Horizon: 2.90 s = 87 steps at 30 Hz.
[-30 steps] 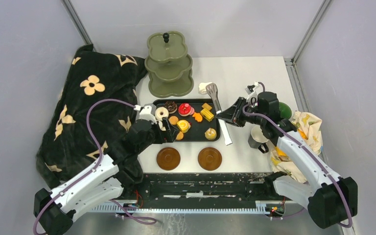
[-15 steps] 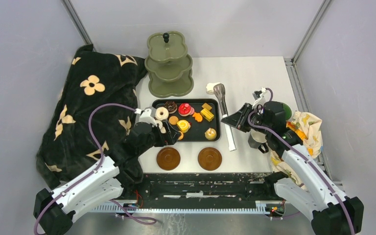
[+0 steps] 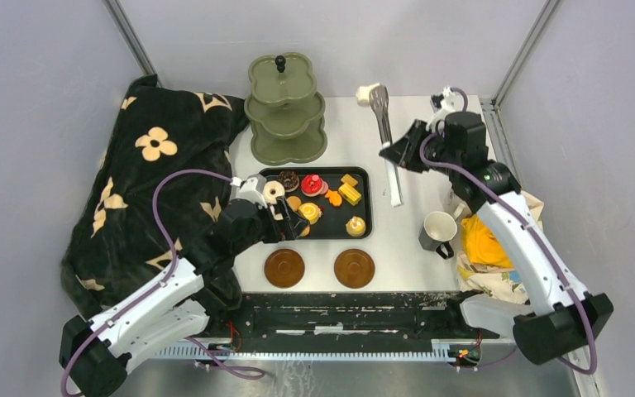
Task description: Serve the afternoon tea
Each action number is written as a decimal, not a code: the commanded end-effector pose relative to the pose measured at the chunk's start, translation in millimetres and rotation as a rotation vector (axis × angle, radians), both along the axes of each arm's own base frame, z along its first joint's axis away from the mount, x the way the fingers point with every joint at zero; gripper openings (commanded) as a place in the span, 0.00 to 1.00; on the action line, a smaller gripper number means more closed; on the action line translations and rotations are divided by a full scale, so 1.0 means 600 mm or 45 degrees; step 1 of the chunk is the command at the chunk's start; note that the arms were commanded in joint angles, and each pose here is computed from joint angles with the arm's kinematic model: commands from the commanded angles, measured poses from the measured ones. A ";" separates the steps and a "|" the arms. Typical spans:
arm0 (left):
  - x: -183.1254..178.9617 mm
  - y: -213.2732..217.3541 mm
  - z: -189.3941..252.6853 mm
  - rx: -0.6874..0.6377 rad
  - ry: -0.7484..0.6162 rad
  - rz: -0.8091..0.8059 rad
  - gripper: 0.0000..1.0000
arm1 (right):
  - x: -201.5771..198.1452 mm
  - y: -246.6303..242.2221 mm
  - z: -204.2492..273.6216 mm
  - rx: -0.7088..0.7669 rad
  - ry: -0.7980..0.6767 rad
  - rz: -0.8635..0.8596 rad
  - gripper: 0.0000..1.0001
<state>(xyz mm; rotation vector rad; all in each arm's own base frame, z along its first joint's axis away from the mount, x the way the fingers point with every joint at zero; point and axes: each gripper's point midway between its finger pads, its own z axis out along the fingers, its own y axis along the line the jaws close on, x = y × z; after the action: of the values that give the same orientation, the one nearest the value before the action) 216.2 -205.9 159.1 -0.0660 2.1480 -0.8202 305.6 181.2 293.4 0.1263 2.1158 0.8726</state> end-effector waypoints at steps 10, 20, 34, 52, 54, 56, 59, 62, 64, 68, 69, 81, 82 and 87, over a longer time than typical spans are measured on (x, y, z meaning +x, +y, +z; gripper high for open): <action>0.054 0.044 0.121 -0.239 -0.087 -0.004 0.99 | 0.185 0.080 0.150 -0.042 -0.365 0.150 0.01; 0.083 0.051 0.210 -0.163 -0.232 -0.007 0.99 | 0.282 0.187 0.126 -0.127 -0.290 0.318 0.01; 0.101 0.090 0.174 -0.024 -0.184 0.138 0.99 | 0.340 0.242 0.052 -0.068 -0.206 0.338 0.01; 0.112 0.089 0.126 0.027 -0.093 0.147 0.99 | 0.371 0.279 0.051 -0.004 -0.321 0.367 0.01; 0.114 0.092 0.128 0.050 -0.095 0.150 0.99 | 0.374 0.280 0.043 -0.004 -0.310 0.362 0.01; 0.115 0.090 0.129 0.052 -0.091 0.141 0.99 | 0.377 0.280 0.041 0.003 -0.314 0.352 0.01; 0.114 0.084 0.126 0.031 -0.088 0.125 0.99 | 0.380 0.280 0.038 -0.003 -0.312 0.342 0.01; 0.116 0.083 0.124 0.030 -0.091 0.122 0.99 | 0.386 0.280 0.019 -0.016 -0.287 0.326 0.01; 0.118 0.081 0.127 0.029 -0.093 0.116 0.99 | 0.386 0.280 0.009 -0.017 -0.265 0.321 0.02; 0.117 0.078 0.132 0.029 -0.099 0.097 0.99 | 0.379 0.280 0.007 -0.052 -0.267 0.312 0.09; 0.116 0.079 0.132 0.031 -0.101 0.098 0.99 | 0.378 0.278 0.007 -0.059 -0.267 0.310 0.14; 0.108 0.088 0.125 0.040 -0.104 0.123 0.99 | 0.351 0.275 0.025 -0.056 -0.269 0.322 0.40; 0.108 0.089 0.124 0.041 -0.102 0.126 0.99 | 0.348 0.275 0.026 -0.057 -0.272 0.326 0.39; 0.106 0.089 0.122 0.038 -0.098 0.126 0.99 | 0.333 0.279 0.025 -0.073 -0.270 0.369 0.40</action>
<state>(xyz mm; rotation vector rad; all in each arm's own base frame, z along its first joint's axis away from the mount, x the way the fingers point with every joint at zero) 278.0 -156.6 223.1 -0.1516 2.1094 -0.7435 520.5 343.2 251.3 -0.2232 2.1177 0.9126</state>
